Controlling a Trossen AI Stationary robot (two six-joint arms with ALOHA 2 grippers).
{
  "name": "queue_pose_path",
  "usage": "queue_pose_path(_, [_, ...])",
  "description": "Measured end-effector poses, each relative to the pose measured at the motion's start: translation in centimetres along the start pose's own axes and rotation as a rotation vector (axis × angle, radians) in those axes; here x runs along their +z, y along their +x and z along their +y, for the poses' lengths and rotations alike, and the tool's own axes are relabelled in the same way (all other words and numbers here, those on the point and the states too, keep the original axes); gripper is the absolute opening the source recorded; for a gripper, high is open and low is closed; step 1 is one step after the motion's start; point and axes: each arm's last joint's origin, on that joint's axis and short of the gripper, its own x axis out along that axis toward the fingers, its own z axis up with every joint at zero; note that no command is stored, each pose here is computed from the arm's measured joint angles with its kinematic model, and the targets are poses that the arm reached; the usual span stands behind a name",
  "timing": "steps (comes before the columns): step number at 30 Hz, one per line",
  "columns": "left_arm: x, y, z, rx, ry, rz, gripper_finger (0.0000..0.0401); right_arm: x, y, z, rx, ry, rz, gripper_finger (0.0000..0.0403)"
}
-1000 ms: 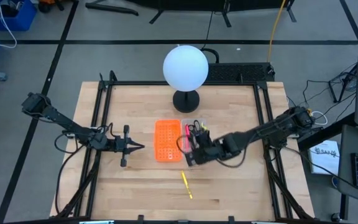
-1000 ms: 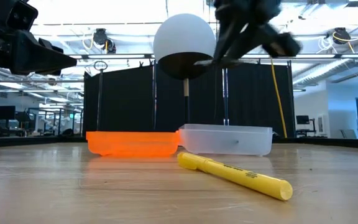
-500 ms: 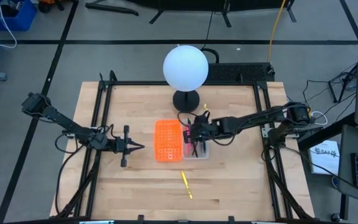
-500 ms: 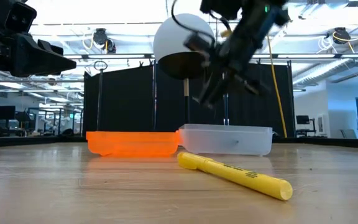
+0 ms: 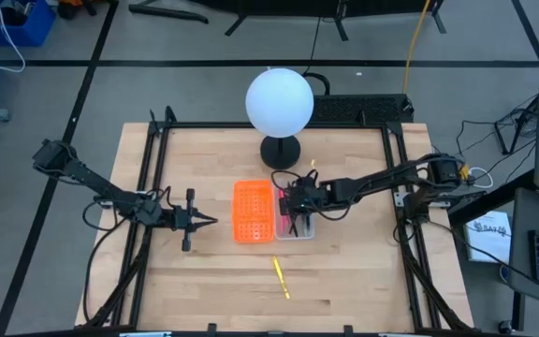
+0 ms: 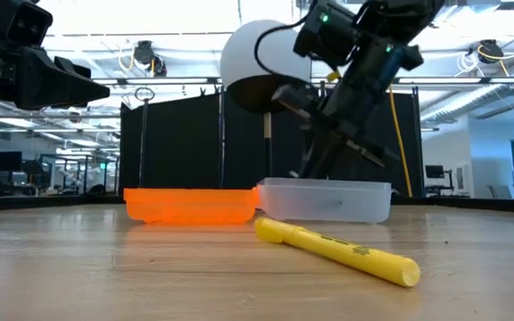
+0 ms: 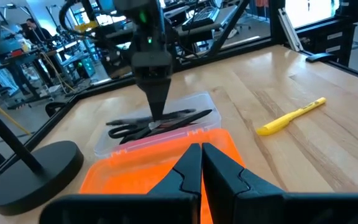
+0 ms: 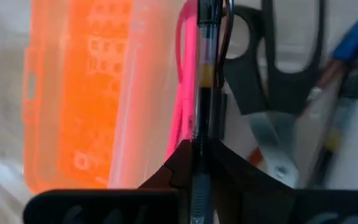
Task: Pick & place school supplies into a supply box
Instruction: Put the black pen into the pencil box, then put the yellow pen into the pencil box
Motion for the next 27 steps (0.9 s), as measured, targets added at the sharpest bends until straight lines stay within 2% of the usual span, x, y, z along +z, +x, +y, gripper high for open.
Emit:
queue_pose_path(6, [0.1, 0.0, 0.0, 0.001, 0.001, -0.005, 0.0021, -0.3, 2.0, -0.6, -0.038, 0.01, 0.053, 0.0024])
queue_pose_path(11, [0.0, 0.0, 0.0, 0.001, 0.002, -0.003, 0.0021, -0.3, 2.3, -0.8, -0.05, -0.014, 0.055, 0.0025])
queue_pose_path(20, [0.0, 0.0, 0.0, 0.0, -0.004, -0.002, 0.0021, -0.3, 2.2, -0.7, -0.042, -0.007, 0.053, 0.0127])
queue_pose_path(27, [-0.1, 0.0, -0.2, -0.06, -0.001, -0.002, 0.0021, -0.2, 1.4, -0.2, 0.007, -0.038, 0.07, 0.0152])
